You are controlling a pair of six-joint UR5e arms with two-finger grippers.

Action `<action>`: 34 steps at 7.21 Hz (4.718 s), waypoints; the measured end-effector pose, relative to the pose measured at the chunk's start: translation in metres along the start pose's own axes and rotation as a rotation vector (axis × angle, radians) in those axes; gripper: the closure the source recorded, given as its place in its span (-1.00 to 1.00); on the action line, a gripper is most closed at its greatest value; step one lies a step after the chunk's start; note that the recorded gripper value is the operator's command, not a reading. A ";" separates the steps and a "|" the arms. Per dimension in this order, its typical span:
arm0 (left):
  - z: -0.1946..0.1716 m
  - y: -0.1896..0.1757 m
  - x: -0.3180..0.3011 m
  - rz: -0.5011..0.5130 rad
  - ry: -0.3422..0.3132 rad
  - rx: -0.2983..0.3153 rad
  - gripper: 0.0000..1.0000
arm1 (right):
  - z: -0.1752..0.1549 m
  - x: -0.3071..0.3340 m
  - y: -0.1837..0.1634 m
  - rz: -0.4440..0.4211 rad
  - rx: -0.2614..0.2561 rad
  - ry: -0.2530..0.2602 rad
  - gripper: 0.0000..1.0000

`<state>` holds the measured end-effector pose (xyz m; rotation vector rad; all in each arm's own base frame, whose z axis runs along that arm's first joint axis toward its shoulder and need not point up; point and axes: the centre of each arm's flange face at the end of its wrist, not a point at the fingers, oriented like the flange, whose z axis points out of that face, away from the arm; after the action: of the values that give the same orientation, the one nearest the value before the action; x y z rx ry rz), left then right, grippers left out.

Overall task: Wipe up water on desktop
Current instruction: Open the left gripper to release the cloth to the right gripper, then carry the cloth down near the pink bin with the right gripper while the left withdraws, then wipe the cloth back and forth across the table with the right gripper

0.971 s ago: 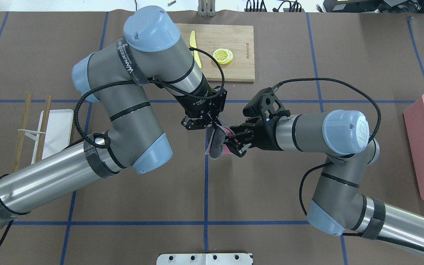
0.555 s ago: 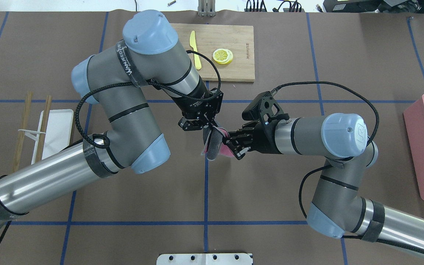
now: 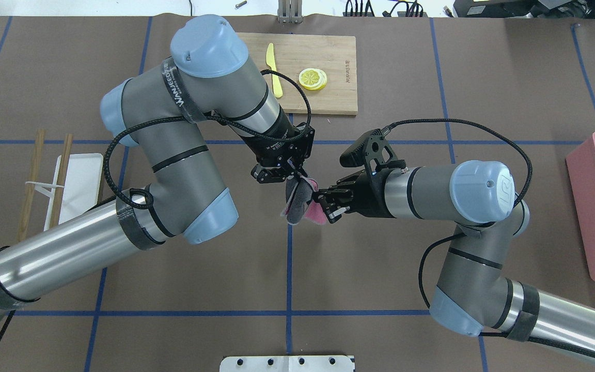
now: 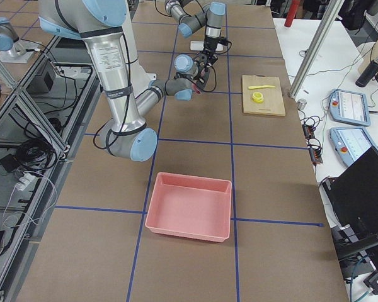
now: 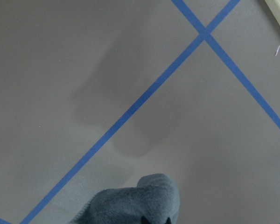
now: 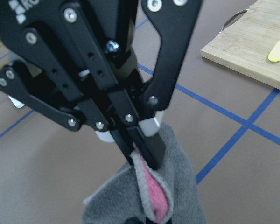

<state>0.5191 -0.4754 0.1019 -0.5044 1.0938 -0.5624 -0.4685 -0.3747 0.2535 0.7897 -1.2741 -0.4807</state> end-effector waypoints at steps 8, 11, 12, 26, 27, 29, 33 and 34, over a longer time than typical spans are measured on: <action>-0.120 -0.103 -0.065 0.208 0.073 0.274 -0.96 | -0.088 0.124 0.015 0.100 -0.133 0.168 1.00; -0.172 -0.143 -0.113 0.335 -0.049 0.364 -0.96 | -0.195 0.233 0.024 0.096 -0.230 0.249 1.00; -0.176 -0.156 -0.128 0.333 -0.069 0.376 -0.96 | -0.227 0.261 0.031 0.068 -0.258 0.288 1.00; -0.188 -0.231 -0.207 0.293 -0.193 0.540 -0.96 | -0.084 0.124 0.117 -0.101 -0.630 0.158 1.00; -0.190 -0.230 -0.207 0.295 -0.192 0.547 -0.96 | -0.079 0.091 0.118 -0.034 -0.621 0.131 1.00; -0.193 -0.226 -0.204 0.304 -0.181 0.554 -0.96 | -0.069 0.051 0.114 0.085 -0.606 0.110 1.00; -0.194 -0.227 -0.203 0.312 -0.183 0.594 -0.96 | -0.073 0.134 0.110 0.150 -0.625 0.192 1.00; -0.195 -0.228 -0.202 0.312 -0.185 0.602 -0.96 | -0.081 0.167 0.108 0.152 -0.635 0.198 1.00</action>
<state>0.2299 -0.5362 0.3099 0.1376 0.7546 -0.5252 -0.3594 -0.4027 0.4364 0.1964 -0.9086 -0.6222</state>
